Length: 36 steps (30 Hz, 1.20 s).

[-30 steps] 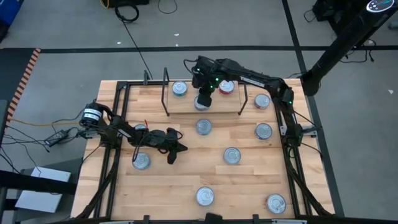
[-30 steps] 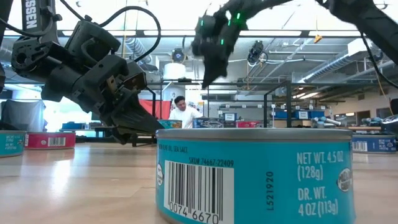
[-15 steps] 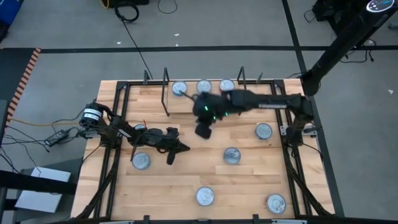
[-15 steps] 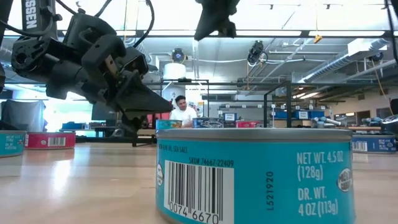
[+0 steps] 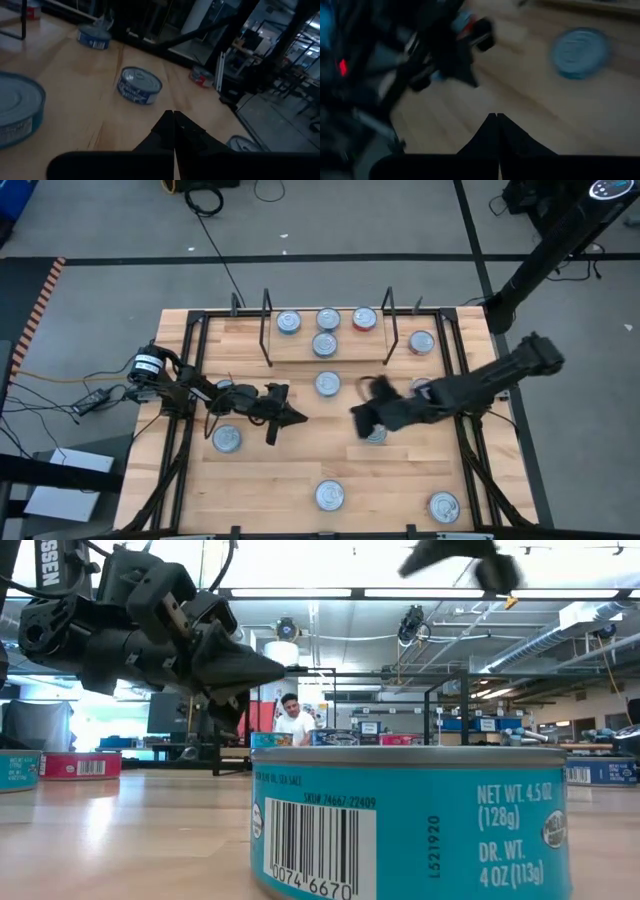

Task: Stack canned seafood by type on shelf
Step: Adjust the top right blue tuna can

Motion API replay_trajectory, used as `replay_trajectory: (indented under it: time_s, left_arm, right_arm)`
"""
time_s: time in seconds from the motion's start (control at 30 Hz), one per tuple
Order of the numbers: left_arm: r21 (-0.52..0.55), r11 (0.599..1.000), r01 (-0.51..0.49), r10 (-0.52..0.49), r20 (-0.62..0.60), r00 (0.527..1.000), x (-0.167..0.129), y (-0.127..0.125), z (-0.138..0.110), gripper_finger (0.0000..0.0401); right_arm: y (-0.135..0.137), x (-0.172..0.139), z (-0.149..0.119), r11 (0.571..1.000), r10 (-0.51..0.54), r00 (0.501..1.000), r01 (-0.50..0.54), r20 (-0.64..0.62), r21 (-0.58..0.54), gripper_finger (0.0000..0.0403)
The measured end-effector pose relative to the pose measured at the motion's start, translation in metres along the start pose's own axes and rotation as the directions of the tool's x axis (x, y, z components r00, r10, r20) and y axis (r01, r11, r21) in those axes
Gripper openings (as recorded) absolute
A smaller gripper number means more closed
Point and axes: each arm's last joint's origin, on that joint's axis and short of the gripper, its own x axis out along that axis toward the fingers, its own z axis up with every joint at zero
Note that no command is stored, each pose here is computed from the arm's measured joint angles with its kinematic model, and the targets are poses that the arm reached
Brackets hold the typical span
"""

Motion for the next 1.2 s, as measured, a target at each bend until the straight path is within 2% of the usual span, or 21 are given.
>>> replay_trajectory:
  time_s: [0.17, 0.3, 0.4, 0.53, 0.63, 0.87, 1.03, 1.2]
  left_arm:
    - [0.001, 1.000, 0.003, -0.003, 0.011, 1.000, 0.003, -0.001, 0.003, 0.0001]
    - [0.025, 0.999, -0.023, 0.022, 0.031, 0.999, 0.005, -0.001, 0.005, 0.0001]
    - [0.044, 0.997, -0.068, 0.065, 0.060, 0.996, 0.007, 0.000, 0.008, 0.0001]
    - [0.069, 0.988, -0.137, 0.129, 0.099, 0.987, 0.009, 0.002, 0.011, 0.0001]
    - [0.062, 0.980, -0.191, 0.183, 0.118, 0.976, 0.010, 0.005, 0.013, 0.0001]
    - [0.088, 0.958, -0.274, 0.263, 0.113, 0.958, 0.015, 0.008, 0.015, 0.0001]
    - [0.102, 0.940, -0.324, 0.313, 0.115, 0.943, 0.015, 0.010, 0.014, 0.0001]
    - [0.099, 0.934, -0.344, 0.331, 0.124, 0.935, 0.015, 0.011, 0.014, 0.0001]
  right_arm:
    - [-0.056, -0.028, -0.012, 0.975, -0.050, 0.994, 0.027, 0.097, 0.222, 0.0000]
    - [-0.103, -0.043, -0.009, 0.953, -0.199, 0.980, 0.185, 0.033, 0.241, 0.0000]
    - [-0.131, -0.048, -0.007, 0.921, -0.335, 0.937, 0.348, -0.100, 0.172, 0.0000]
    - [-0.155, -0.047, 0.001, 0.885, -0.442, 0.872, 0.462, -0.211, 0.053, 0.0000]
    - [-0.165, -0.042, 0.011, 0.876, -0.476, 0.849, 0.480, -0.230, -0.043, 0.0000]
    - [-0.198, -0.015, 0.028, 0.816, -0.577, 0.757, 0.531, -0.306, -0.226, 0.0000]
    - [-0.215, 0.003, 0.035, 0.807, -0.590, 0.733, 0.522, -0.338, -0.277, 0.0000]
    - [-0.224, 0.007, 0.037, 0.788, -0.615, 0.683, 0.536, -0.393, -0.302, 0.0000]
